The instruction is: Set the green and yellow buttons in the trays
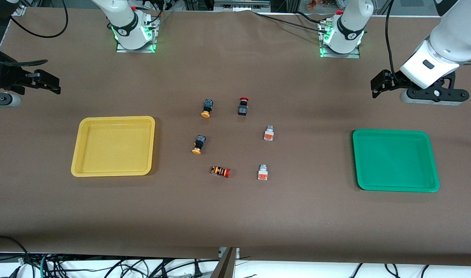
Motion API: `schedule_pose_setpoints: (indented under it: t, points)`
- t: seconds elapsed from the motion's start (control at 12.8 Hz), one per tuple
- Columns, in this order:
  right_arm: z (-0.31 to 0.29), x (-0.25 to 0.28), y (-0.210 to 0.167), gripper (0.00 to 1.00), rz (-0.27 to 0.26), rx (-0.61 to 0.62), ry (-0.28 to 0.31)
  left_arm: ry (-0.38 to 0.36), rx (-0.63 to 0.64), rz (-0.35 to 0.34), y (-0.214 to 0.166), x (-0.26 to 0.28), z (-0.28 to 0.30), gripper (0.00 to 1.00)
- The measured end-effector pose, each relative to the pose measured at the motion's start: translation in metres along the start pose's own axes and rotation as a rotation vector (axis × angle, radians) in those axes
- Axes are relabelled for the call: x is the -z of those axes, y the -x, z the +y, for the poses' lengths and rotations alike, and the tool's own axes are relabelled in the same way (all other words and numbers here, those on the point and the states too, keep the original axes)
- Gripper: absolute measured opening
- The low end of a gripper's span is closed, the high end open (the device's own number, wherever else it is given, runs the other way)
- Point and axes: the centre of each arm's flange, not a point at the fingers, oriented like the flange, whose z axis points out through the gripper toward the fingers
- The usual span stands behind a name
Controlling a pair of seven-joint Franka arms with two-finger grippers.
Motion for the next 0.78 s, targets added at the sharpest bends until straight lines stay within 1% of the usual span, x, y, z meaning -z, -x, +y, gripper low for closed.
schedule_pose_setpoints:
  t: [0.16,0.31,0.55,0.78]
  points:
    - [0.000,0.000,0.000,1.00,0.000,0.000,0.000,0.030,0.042,-0.005,-0.001,0.000,-0.020,1.00]
    - [0.000,0.000,0.000,1.00,0.000,-0.001,0.000,0.041,0.068,-0.004,-0.002,0.001,-0.041,1.00]
    - [-0.002,-0.002,-0.001,1.00,-0.003,0.004,0.000,0.040,0.049,-0.005,-0.002,0.001,-0.030,1.00]
    - [-0.018,-0.016,-0.012,1.00,-0.027,0.031,0.003,0.040,0.035,-0.012,-0.002,-0.001,-0.023,1.00]
